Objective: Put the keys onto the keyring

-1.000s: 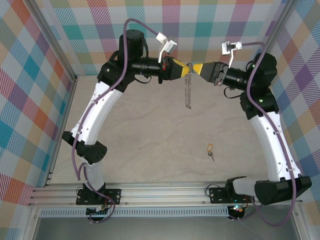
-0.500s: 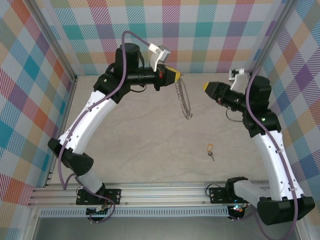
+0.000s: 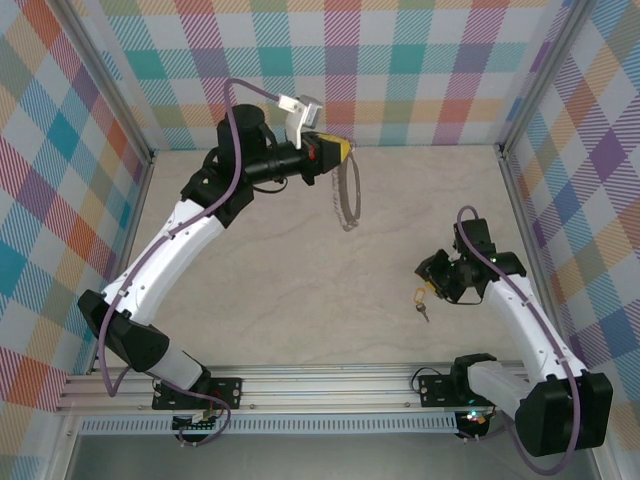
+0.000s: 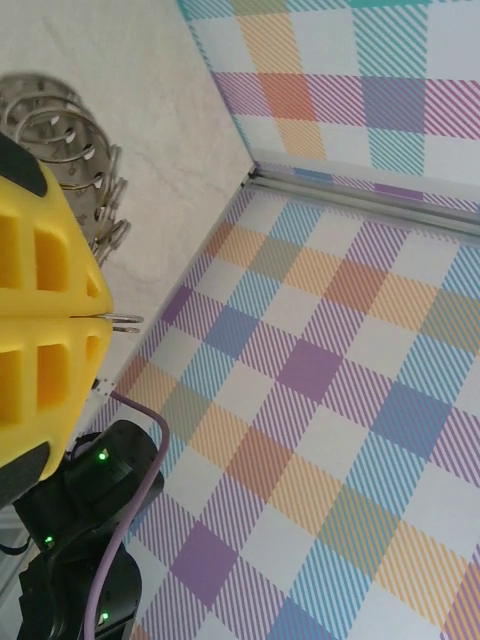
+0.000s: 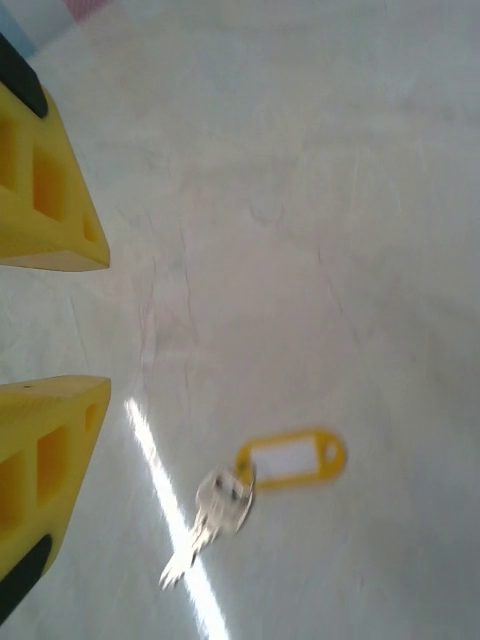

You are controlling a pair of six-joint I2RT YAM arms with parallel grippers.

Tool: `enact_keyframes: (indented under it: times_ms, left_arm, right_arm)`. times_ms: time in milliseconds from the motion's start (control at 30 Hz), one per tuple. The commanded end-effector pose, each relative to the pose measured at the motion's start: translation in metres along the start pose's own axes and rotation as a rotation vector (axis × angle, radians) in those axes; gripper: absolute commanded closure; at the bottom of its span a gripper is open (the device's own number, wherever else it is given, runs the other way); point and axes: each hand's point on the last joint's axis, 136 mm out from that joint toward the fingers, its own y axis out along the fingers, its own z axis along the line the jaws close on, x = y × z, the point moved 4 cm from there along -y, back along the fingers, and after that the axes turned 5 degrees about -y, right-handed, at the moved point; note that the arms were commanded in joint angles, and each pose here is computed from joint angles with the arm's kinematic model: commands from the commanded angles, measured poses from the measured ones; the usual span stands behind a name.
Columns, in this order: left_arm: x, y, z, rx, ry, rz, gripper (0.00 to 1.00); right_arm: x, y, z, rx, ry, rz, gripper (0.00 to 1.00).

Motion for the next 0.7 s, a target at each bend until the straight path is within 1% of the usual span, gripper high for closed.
enact_keyframes:
  times_ms: [0,200,667]
  left_arm:
    - [0.025,-0.016,-0.017,-0.042,0.037,-0.099,1.0]
    - [0.022,-0.015,-0.015,-0.039,0.033,-0.096,1.0]
    - [0.017,-0.012,-0.013,-0.051,0.026,-0.087,1.0]
  right_arm:
    - [-0.008,0.003,-0.029,-0.159,0.098,0.004,0.67]
    - [-0.013,0.03,-0.043,-0.216,0.159,0.069,0.67]
    - [0.005,0.061,-0.04,-0.254,0.181,0.083,0.69]
